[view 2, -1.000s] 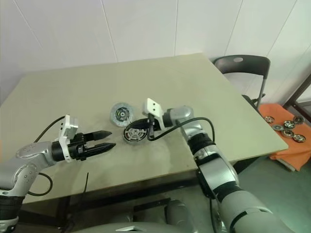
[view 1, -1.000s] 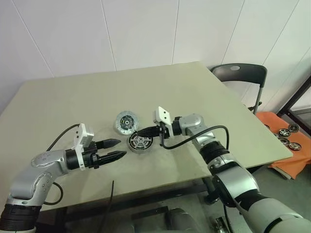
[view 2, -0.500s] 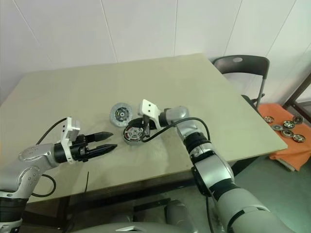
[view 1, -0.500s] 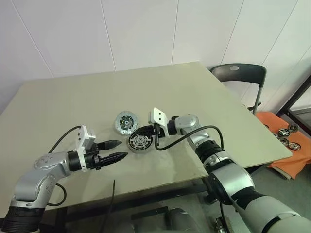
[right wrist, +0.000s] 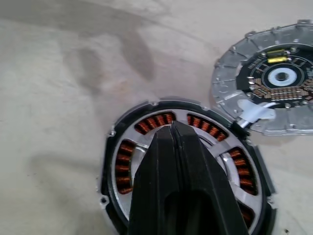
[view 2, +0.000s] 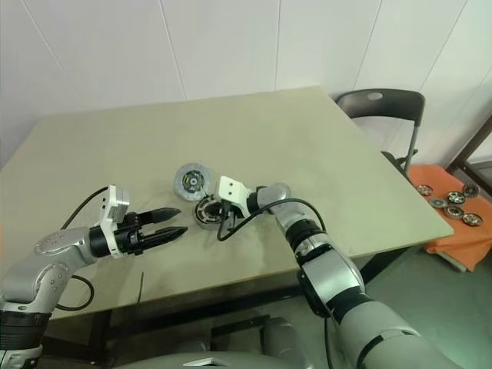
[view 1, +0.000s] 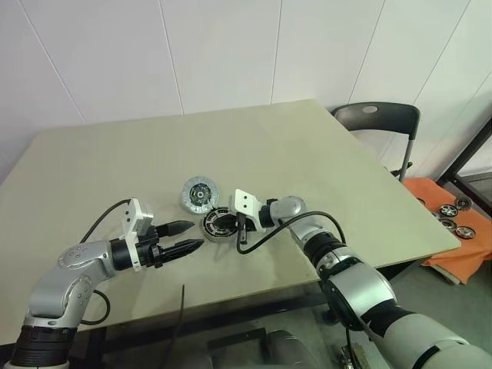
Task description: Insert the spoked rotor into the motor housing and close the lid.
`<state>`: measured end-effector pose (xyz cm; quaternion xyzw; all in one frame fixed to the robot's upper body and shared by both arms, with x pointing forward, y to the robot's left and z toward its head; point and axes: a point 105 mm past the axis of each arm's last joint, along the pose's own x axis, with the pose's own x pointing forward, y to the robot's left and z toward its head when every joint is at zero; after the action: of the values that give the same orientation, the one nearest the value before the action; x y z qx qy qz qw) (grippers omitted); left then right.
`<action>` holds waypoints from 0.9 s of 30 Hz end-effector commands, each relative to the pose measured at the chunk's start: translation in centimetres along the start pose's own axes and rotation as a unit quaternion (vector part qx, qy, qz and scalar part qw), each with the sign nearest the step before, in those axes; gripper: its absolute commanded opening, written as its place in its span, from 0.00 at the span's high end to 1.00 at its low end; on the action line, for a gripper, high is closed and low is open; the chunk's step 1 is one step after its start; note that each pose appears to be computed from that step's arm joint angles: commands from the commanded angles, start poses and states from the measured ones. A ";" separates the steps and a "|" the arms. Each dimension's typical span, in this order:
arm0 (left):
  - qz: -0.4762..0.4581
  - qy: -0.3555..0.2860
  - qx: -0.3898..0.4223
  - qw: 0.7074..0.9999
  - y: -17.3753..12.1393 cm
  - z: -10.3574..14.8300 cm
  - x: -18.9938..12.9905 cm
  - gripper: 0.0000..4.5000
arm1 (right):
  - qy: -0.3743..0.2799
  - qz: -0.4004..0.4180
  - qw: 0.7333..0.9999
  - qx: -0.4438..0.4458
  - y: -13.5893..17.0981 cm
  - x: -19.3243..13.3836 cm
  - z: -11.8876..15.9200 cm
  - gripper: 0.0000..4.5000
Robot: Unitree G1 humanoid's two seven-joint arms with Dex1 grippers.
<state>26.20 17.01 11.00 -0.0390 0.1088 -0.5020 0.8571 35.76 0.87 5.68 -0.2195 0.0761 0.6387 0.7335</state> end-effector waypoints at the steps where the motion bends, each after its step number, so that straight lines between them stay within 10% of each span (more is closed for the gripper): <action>1: -0.005 -0.006 0.020 1.000 0.0 0.7 0.1 0.28 | -0.039 0.003 0.999 0.025 -0.8 -0.4 1.7 1.00; 7: -0.005 -0.007 0.019 1.000 0.2 0.6 0.1 0.28 | -0.124 0.027 0.991 0.053 -1.7 -1.2 5.7 1.00; 17: -0.002 -0.012 0.016 1.000 0.3 0.5 0.3 0.28 | -0.002 -0.032 0.998 -0.055 -1.1 0.1 1.4 1.00; 27: -0.002 -0.009 0.012 1.000 0.2 0.4 0.1 0.28 | -0.036 -0.034 0.998 -0.025 -1.4 -0.2 2.2 1.00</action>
<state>26.46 17.14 10.35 -0.0457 0.1123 -0.4970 0.8592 36.29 1.20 6.30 -0.2293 0.0520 0.6235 0.7457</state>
